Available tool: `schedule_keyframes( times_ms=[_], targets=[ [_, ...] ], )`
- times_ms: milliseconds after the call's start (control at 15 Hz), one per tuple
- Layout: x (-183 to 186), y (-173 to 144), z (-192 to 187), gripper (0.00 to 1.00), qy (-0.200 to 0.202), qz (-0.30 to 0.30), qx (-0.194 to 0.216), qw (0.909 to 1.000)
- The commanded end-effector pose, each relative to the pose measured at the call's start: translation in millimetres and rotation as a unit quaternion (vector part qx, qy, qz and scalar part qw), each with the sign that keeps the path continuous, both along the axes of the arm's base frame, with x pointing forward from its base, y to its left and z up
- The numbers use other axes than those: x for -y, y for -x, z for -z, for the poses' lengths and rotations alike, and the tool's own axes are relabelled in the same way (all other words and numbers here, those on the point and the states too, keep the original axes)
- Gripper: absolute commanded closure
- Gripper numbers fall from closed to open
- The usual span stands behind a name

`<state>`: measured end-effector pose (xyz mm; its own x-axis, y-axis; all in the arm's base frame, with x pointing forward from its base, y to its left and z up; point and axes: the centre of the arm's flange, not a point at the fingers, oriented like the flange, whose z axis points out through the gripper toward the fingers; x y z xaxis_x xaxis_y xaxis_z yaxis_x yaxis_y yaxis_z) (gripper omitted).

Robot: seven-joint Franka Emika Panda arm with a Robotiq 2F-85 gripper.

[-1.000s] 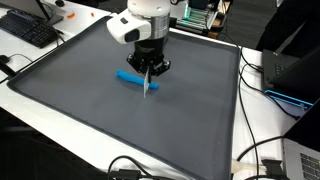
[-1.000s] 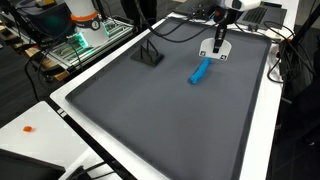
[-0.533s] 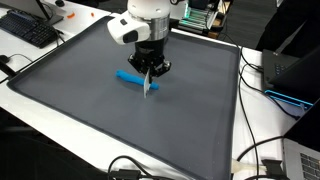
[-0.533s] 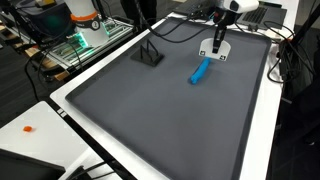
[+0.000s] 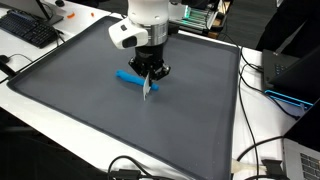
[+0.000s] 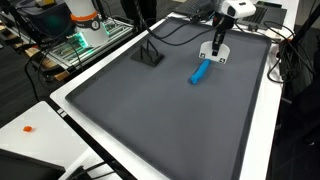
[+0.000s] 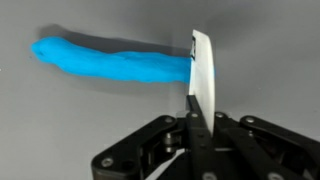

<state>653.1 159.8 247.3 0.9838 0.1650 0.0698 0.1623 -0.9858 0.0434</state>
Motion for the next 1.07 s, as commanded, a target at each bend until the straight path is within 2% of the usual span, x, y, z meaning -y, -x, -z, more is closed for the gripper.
schedule_keyframes(
  times_ms=[0, 800, 1000],
  targets=[
    [3, 8, 18, 0.99, 0.004, 0.011, 0.007, 0.9999],
    [9, 22, 36, 0.99, 0.002, 0.014, -0.016, 0.9998],
    [8, 25, 34, 0.99, -0.015, 0.015, -0.023, 0.9995]
  ],
)
